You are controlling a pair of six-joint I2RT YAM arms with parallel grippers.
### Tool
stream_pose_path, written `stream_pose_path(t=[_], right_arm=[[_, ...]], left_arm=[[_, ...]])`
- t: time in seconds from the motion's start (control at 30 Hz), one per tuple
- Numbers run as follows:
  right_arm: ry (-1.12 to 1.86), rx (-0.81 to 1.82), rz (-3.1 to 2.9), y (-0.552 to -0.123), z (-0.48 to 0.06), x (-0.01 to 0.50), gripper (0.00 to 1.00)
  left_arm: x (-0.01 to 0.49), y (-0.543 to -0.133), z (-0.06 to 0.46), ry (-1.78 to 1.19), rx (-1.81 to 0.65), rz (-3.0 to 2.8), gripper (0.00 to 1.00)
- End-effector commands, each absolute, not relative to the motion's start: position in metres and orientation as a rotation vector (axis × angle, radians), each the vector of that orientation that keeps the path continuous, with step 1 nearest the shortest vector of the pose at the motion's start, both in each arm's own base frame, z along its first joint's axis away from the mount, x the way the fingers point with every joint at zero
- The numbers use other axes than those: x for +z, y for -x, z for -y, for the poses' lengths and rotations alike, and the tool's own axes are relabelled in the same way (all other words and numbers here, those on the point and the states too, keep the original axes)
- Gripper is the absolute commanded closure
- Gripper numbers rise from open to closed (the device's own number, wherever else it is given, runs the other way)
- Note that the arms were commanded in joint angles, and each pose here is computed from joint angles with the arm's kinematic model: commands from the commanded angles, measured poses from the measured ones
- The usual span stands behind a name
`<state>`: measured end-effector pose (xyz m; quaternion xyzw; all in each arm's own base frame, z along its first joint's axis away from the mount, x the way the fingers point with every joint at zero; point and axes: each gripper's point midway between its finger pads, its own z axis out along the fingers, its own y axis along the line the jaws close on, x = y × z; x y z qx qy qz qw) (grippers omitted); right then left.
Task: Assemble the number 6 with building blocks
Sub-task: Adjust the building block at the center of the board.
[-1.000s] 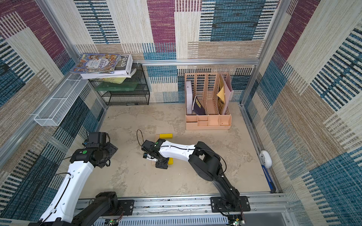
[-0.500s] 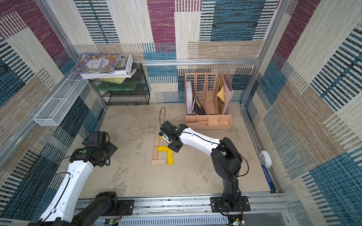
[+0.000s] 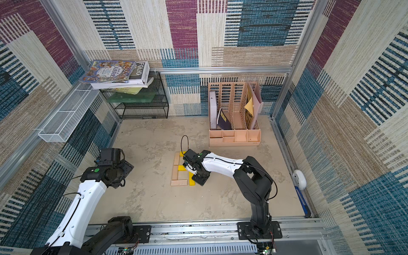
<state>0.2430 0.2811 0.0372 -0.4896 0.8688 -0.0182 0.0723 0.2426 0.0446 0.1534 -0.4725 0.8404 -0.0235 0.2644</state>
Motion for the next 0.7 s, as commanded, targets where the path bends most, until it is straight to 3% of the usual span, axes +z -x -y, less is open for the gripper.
stream_pose_path(t=[0.0, 0.67], right_arm=[[1.444, -0.016, -2.612, -0.245, -0.293, 0.036, 1.00], [1.468, -0.028, -2.590, -0.257, -0.309, 0.030, 1.00]], left_arm=[[0.156, -0.245, -0.045, 1.267, -0.067, -2.262, 0.22], [0.155, -0.244, -0.046, 1.261, -0.059, -2.262, 0.22]])
